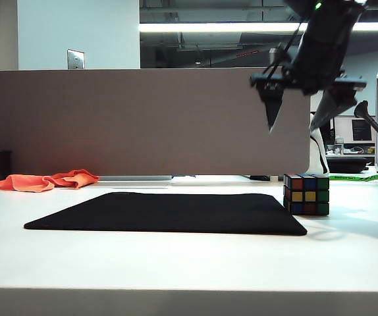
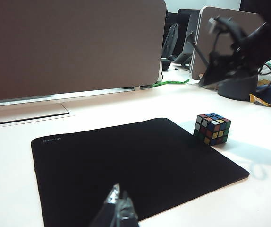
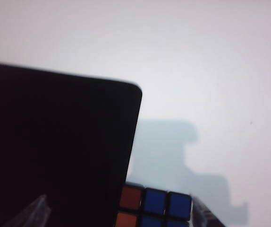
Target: Pick up the cube on the right side of the mouse pad, then place it in the center of the mouse pad.
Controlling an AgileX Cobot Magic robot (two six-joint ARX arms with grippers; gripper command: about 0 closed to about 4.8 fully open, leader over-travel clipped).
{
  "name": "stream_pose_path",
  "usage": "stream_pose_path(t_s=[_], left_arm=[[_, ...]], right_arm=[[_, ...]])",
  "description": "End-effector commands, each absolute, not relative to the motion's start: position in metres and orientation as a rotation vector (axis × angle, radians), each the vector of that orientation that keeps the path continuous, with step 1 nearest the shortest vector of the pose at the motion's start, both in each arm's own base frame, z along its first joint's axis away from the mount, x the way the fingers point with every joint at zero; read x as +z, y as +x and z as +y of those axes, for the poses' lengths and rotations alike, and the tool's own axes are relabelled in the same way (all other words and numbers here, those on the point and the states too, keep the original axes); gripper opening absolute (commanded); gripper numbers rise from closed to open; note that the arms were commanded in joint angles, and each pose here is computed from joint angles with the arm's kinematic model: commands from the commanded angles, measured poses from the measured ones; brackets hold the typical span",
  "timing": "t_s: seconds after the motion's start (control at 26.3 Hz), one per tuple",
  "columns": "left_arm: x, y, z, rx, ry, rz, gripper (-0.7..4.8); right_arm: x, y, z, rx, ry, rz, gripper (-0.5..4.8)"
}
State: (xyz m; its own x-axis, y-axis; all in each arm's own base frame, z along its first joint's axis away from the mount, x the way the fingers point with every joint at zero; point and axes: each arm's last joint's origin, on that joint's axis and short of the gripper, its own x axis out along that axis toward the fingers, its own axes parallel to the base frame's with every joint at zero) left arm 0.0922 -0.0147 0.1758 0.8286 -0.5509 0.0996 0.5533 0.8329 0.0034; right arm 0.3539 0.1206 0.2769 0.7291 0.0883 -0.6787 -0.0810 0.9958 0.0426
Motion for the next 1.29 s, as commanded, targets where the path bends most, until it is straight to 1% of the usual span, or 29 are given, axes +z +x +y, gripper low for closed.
stream_pose_path(t_s=[0.04,0.15,0.27,0.38,0.68,0.91,1.29], left_arm=[[0.179,0.092,-0.015,-0.591,-0.023,-0.115,-0.06],[0.179,0.092,-0.015,-0.592,-0.036,-0.111,-0.06],[0.178,0.092,-0.015,-0.592,-0.044,-0.108,-0.06],[0.178,0.092,-0.015,-0.592,-0.044,-0.108,-0.06],[0.178,0.092,-0.015,-0.592,-0.044,-0.108,-0.06],[0.179,0.092,-0.015,-0.591,-0.036,-0.112,-0.06],[0.179,0.092,-0.015,-0.591,-0.036,-0.112,-0.06]], right_arm=[[0.27,0.361,0.125,0.06,-0.005,0.805,4.33],[0.263,0.366,0.126,0.033,-0.012,0.828,4.35],[0.256,0.369,0.127,0.023,-0.02,0.841,4.64],[0.256,0.37,0.126,-0.005,-0.031,0.831,4.74],[0.248,0.378,0.123,-0.028,0.004,0.821,4.75],[0.231,0.387,0.118,-0.057,0.032,0.851,4.75],[0.211,0.395,0.118,-0.048,0.064,0.895,4.75]])
